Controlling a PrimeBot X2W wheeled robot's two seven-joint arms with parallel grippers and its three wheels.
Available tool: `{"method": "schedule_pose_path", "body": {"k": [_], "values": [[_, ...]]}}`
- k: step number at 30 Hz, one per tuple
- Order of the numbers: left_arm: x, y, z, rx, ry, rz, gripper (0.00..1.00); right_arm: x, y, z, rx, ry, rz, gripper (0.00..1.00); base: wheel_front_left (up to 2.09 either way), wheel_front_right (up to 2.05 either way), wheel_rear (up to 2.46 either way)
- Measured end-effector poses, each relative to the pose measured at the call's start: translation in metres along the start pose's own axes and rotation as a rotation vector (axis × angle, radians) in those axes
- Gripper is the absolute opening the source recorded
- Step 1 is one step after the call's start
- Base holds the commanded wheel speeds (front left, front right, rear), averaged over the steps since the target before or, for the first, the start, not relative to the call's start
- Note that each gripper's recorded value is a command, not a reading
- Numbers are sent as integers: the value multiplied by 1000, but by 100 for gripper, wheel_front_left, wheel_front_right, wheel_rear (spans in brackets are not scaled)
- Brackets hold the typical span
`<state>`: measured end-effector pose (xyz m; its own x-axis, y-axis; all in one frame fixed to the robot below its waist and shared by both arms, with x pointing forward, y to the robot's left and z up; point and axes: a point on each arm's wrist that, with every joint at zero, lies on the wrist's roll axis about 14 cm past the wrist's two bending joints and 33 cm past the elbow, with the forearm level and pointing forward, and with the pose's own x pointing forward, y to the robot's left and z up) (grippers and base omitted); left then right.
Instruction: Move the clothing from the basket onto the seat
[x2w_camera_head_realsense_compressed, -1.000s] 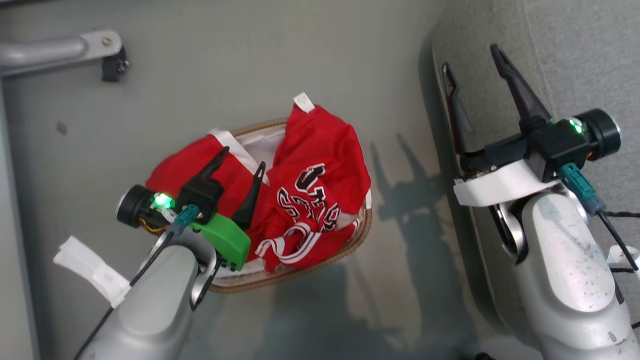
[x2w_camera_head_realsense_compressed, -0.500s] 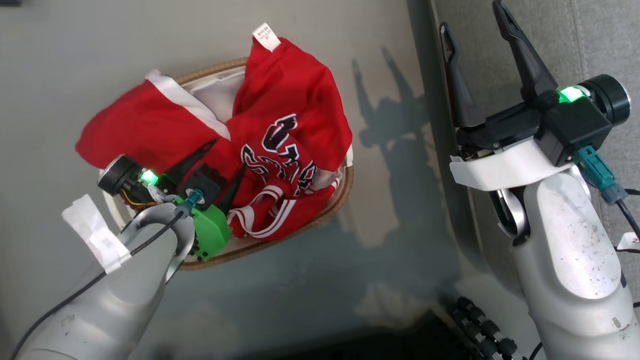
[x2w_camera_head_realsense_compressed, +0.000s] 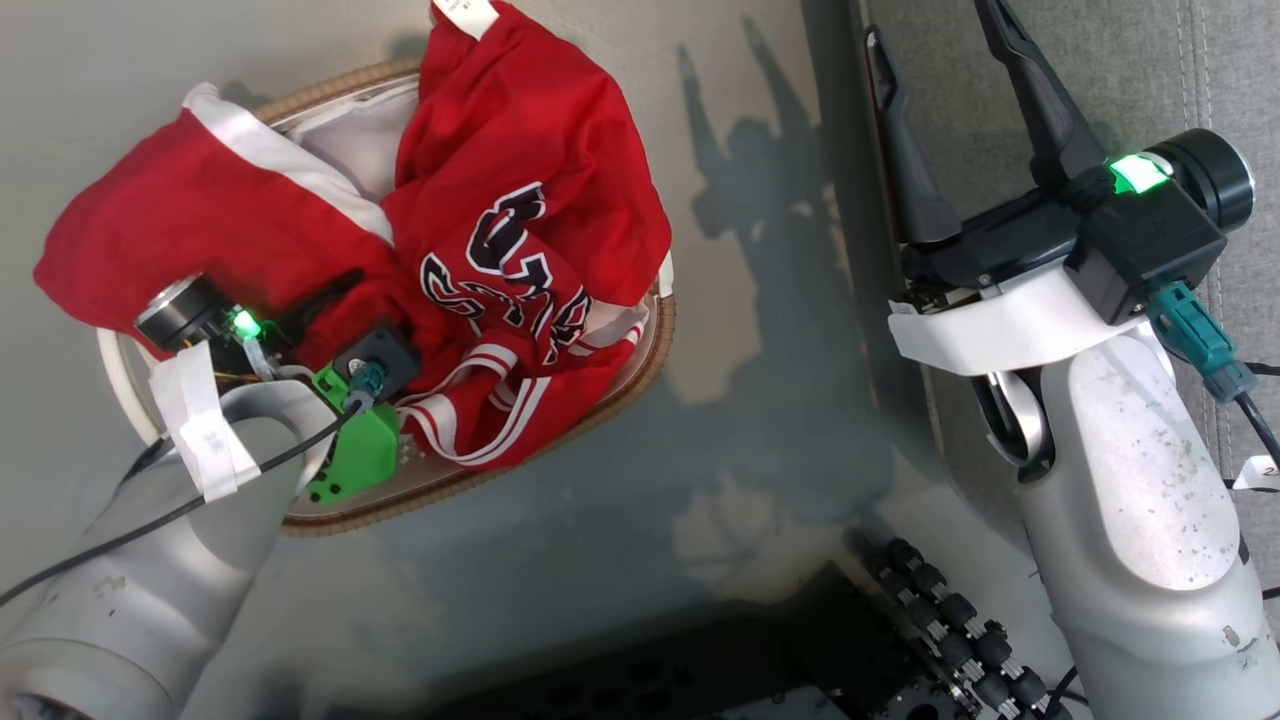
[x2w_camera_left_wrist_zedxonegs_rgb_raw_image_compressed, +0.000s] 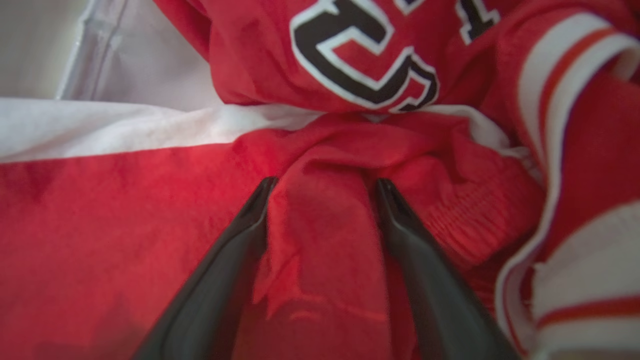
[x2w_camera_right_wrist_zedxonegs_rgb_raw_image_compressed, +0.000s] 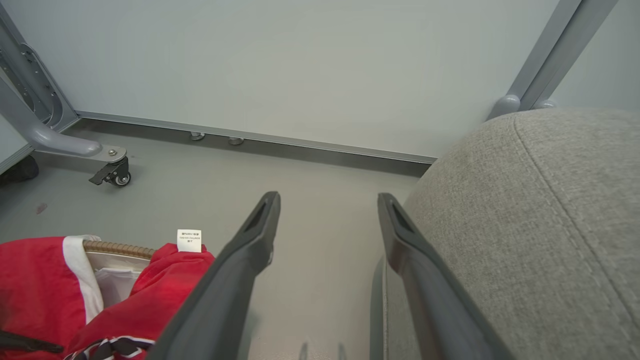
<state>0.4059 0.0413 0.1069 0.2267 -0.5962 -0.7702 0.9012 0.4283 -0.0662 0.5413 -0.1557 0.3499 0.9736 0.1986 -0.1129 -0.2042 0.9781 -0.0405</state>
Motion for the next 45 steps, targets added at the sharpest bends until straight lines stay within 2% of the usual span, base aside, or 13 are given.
{"method": "schedule_pose_path", "body": {"k": [4, 5, 6, 10, 12, 16, 23, 29, 35, 45], "values": [[7, 0, -7, 19, 37, -12, 100, -2, 0, -3, -3, 10, 3, 100, 0, 0, 0], [7, 1, -8, 10, 43, -8, 35, -2, 0, -3, -4, 11, 4, 100, 0, 0, 0], [7, 1, -8, 4, 44, -7, 0, -2, 0, -3, -5, 11, 4, 100, 0, 0, 0], [5, 6, 7, -50, 11, 26, 0, -5, -2, 5, -6, 2, -2, 100, 0, 0, 0], [2, 2, 19, -30, -21, 20, 0, -7, -2, 9, -7, 2, -5, 100, 0, 0, 0], [-10, -2, 34, -67, -67, 44, 0, -12, -6, 20, -10, -6, -16, 100, 0, 0, 0], [-48, 7, 68, -198, -172, 192, 0, -34, -3, 40, 10, -7, -28, 100, 0, 0, 0], [-90, 1, 97, -260, -268, 294, 0, -57, 5, 59, 13, -12, -26, 100, 0, 0, 0], [-141, 0, 138, -310, -428, 408, 0, -86, 12, 80, 43, -36, -33, 100, 0, 0, 0], [-235, -2, 206, -307, -715, 578, 0, -127, 39, 104, 48, -72, 10, 100, 0, 0, 0]]}}
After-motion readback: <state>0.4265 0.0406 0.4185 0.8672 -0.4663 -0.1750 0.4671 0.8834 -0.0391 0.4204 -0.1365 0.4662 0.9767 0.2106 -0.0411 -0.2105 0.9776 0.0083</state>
